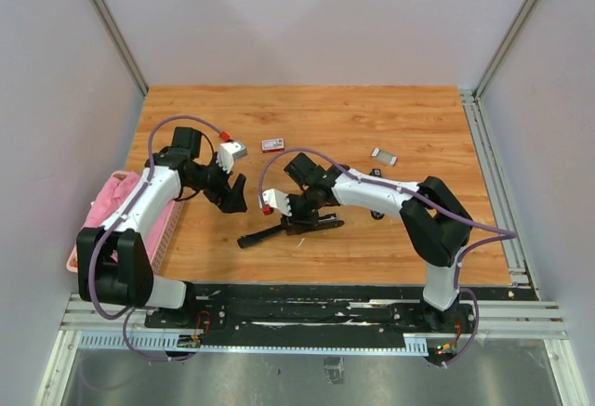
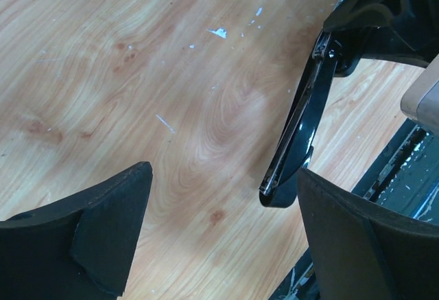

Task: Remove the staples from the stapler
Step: Unload the staple at the center of the board.

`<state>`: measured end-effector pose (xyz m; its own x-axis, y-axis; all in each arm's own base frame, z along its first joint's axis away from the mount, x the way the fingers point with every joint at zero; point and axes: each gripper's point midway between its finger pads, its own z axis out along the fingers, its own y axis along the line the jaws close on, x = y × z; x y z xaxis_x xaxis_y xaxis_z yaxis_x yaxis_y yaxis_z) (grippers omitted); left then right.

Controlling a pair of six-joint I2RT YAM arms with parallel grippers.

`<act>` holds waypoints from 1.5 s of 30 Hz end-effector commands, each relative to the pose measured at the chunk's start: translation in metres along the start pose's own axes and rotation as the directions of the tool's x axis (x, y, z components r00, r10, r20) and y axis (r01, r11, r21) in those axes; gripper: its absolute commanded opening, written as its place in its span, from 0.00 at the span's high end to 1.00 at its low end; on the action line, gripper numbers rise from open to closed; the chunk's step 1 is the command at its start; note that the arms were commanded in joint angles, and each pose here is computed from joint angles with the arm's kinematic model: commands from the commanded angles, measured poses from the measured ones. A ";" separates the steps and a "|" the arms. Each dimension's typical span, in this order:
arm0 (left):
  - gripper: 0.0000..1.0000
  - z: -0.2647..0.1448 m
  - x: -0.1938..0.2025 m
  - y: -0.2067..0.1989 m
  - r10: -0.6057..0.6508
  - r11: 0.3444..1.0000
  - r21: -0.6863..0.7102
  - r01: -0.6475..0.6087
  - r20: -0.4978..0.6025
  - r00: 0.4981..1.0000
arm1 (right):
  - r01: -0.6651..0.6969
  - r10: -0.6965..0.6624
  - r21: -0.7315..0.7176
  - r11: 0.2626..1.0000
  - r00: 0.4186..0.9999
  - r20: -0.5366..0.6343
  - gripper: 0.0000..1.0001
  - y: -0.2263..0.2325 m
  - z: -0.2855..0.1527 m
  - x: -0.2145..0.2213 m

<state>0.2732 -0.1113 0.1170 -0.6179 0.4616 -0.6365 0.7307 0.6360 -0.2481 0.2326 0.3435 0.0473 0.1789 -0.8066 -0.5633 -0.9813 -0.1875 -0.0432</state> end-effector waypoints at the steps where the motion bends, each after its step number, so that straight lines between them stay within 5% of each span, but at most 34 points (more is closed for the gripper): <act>1: 0.09 0.014 0.000 0.004 -0.003 0.998 0.059 0.004 -0.009 1.000 | -0.073 0.076 -0.087 0.994 0.997 0.033 0.80 0.008 -0.011 -0.011; 5: 0.09 0.025 0.006 0.017 -0.052 0.998 0.041 0.054 -0.062 0.997 | -0.117 0.122 -0.140 0.983 0.992 0.033 0.81 0.008 -0.013 -0.012; 14: 0.06 0.017 0.000 0.017 -0.030 0.999 -0.030 0.031 0.019 0.999 | -0.338 0.330 -0.313 0.888 0.941 -0.078 0.81 0.006 -0.006 -0.002; 28: 0.06 0.017 -0.001 0.016 -0.026 0.999 -0.037 0.028 0.039 0.999 | -0.405 0.469 -0.439 0.802 0.882 0.043 0.81 -0.005 -0.024 -0.026; 37: 0.06 0.017 0.000 0.019 -0.023 0.998 -0.063 0.026 0.047 0.999 | -0.368 0.419 -0.375 0.851 0.906 0.061 0.82 -0.015 -0.037 -0.032; 45: 0.05 0.016 -0.002 0.029 -0.031 0.992 -0.118 0.037 0.060 0.998 | -0.182 0.177 -0.184 0.966 0.983 -0.043 0.83 -0.012 -0.034 -0.024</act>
<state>0.2921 -0.1071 0.0913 -0.6453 0.4186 -0.6390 0.6782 0.6988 -0.2272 0.2498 0.3463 0.0689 -0.1560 -0.8275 -0.5394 -0.9213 -0.0750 0.3815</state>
